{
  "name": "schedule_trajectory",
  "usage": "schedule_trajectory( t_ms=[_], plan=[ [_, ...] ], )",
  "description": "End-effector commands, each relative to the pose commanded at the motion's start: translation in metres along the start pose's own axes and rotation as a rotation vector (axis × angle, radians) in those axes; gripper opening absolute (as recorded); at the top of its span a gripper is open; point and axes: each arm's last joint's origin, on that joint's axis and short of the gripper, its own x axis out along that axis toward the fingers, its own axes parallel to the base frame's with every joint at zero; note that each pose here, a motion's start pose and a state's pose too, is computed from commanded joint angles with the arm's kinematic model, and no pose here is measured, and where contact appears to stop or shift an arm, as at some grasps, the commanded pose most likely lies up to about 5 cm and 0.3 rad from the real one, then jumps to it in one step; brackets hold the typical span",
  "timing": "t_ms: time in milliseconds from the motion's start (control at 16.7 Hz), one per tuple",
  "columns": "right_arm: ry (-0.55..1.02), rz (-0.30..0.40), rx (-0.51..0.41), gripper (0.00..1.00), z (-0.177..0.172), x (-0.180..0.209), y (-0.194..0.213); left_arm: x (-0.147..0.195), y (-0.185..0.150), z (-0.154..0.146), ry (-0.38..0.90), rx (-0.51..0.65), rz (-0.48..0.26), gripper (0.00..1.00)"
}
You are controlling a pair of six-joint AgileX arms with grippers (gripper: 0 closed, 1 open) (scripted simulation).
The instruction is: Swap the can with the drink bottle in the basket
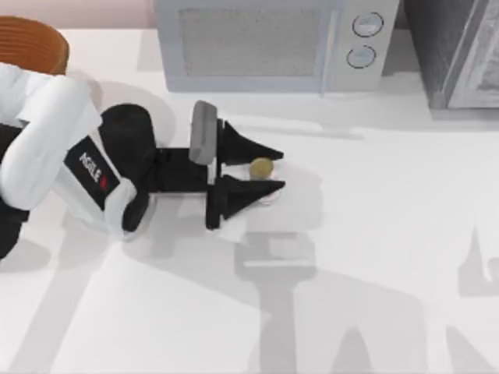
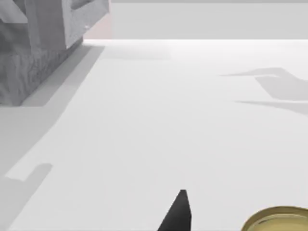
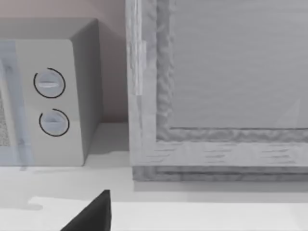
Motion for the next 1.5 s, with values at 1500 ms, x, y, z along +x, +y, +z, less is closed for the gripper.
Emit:
schedule_trajectory(
  t_ms=[1500],
  plan=[
    [0.000,0.000,0.000,1.00,0.000,0.000,0.000,-0.049,-0.096,0.130,0.126,-0.178,0.530,1.00]
  ],
)
